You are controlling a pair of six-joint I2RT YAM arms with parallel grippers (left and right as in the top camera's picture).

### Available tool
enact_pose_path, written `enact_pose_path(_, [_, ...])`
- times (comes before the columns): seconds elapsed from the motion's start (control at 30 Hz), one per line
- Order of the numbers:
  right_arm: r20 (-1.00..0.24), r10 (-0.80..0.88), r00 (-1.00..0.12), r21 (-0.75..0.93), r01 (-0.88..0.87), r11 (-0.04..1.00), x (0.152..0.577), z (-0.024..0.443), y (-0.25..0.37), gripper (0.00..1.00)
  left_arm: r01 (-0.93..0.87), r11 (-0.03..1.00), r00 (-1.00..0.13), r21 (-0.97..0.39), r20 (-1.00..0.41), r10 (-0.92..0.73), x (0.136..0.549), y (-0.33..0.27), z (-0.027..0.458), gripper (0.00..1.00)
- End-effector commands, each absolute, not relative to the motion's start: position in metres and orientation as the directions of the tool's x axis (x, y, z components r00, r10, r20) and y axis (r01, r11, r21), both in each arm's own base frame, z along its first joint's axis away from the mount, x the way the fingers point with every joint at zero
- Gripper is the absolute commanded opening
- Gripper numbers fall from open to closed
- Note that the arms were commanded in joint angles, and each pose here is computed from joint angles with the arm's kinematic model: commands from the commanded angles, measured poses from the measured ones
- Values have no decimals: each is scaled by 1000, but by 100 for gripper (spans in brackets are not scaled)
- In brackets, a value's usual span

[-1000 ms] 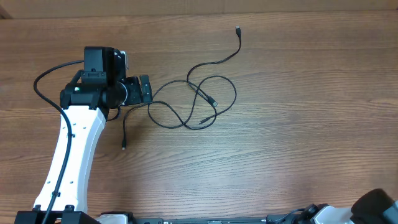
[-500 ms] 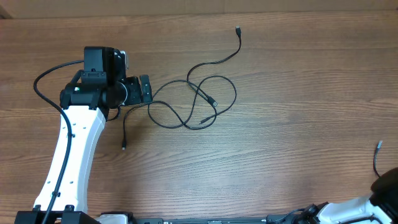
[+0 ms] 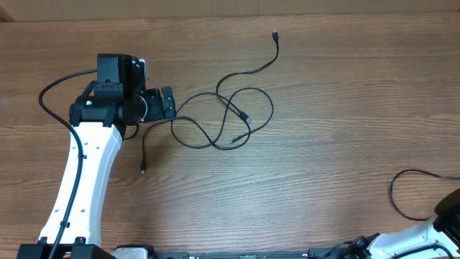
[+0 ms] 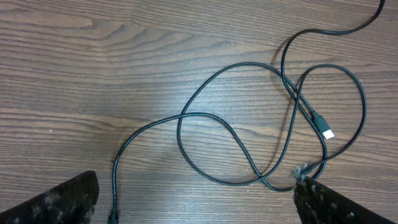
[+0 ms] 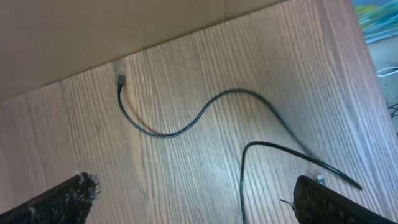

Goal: Untangle cables

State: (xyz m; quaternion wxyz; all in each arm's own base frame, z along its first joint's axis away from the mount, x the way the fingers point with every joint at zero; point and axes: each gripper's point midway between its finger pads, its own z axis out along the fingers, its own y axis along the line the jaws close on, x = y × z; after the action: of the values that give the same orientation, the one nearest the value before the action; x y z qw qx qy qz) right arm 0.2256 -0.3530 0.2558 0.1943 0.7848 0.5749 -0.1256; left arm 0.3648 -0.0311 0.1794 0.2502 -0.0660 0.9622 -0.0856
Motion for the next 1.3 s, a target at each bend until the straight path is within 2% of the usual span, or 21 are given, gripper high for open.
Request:
enact_pose_path(0.0, [-377, 894, 241, 187, 965, -181, 238, 253, -347, 100, -64, 979, -858, -196, -491, -154, 366, -31, 187, 100])
enact_pose_path(0.07, [-342, 926, 161, 220, 971, -88, 251, 252, -341, 100, -64, 979, -857, -196, -491, -154, 366, -31, 187, 99])
enact_pose_path(0.1, [-311, 948, 70, 266, 964, 16, 266, 253, -333, 100, -64, 978, -857, -196, -491, -154, 366, -31, 187, 100])
enact_pose_path(0.17, [-282, 959, -39, 329, 935, 135, 284, 255, -321, 100, -64, 978, -857, -196, -491, -154, 366, -31, 187, 100])
enact_pose_path(0.2, [-261, 956, -134, 389, 891, 232, 299, 258, -309, 100, -64, 978, -857, -196, -491, -154, 366, -31, 187, 100])
enact_pose_path(0.3, [-269, 912, -309, 445, 800, 403, 322, 263, -283, 100, -64, 978, -857, -196, -491, -154, 366, -31, 187, 100])
enact_pose_path(0.5, [-311, 777, -548, 405, 663, 630, 362, 261, -224, 100, -64, 979, -857, -196, -491, -154, 366, -31, 187, 100])
enact_pose_path(0.73, [-310, 619, -722, 405, 488, 773, 406, 261, -127, 100, -64, 978, -857, -196, -491, -154, 366, -31, 187, 100])
enact_pose_path(0.9, [-300, 472, -829, 397, 342, 852, 420, 260, -49, 100, -64, 979, -857, -196, -491, -154, 366, -31, 187, 100])
enact_pose_path(1.03, [-296, 357, -886, 385, 232, 893, 423, 259, 18, 100, -64, 979, -857, -196, -491, -154, 366, -31, 187, 100])
enact_pose_path(1.27, [-293, 323, -900, 382, 200, 902, 423, 258, 85, 100, -64, 979, -857, -196, -491, -154, 366, -31, 187, 100])
